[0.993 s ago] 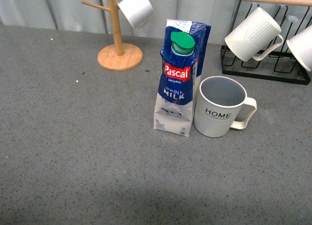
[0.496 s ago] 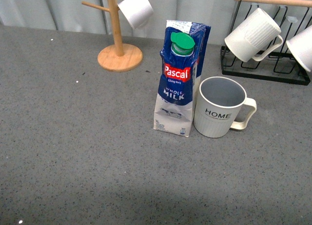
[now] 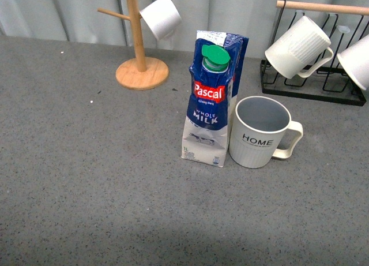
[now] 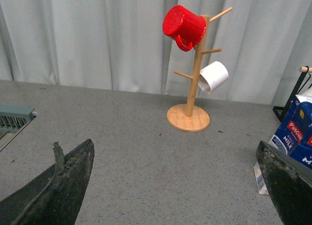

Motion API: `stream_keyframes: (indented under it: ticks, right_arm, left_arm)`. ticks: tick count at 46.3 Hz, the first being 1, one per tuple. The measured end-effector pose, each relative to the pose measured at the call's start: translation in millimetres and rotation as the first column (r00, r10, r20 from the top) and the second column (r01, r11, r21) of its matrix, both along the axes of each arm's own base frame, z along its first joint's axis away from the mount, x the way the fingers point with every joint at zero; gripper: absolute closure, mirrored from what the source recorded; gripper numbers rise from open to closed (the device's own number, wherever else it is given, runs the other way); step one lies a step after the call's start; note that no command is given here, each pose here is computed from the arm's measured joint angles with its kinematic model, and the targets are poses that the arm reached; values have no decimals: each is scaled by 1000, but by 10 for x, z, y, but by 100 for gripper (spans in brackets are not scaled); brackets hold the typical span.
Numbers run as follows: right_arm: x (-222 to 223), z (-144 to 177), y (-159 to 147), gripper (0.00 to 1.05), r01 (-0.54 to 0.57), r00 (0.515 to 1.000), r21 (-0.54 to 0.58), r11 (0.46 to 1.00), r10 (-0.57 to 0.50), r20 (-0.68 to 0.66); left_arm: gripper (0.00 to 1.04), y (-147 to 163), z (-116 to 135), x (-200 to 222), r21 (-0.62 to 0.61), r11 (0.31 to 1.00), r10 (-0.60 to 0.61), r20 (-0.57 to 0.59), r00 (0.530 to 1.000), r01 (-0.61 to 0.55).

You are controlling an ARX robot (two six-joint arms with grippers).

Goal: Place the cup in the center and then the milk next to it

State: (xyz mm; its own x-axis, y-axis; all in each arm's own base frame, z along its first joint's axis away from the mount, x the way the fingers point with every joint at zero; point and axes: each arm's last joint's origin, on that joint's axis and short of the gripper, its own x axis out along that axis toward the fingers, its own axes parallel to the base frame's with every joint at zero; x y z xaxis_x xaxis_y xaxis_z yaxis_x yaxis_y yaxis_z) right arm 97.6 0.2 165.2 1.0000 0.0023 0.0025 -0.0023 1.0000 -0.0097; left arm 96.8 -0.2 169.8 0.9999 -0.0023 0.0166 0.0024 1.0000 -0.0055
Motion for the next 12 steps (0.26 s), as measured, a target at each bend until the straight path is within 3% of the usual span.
stream_keyframes:
  ticks: [12]
  right_arm:
    - [0,0,0,9,0,1000,0,1000,0,0]
  left_arm:
    - [6,0,1,0,0,1000,0,0,1000,0]
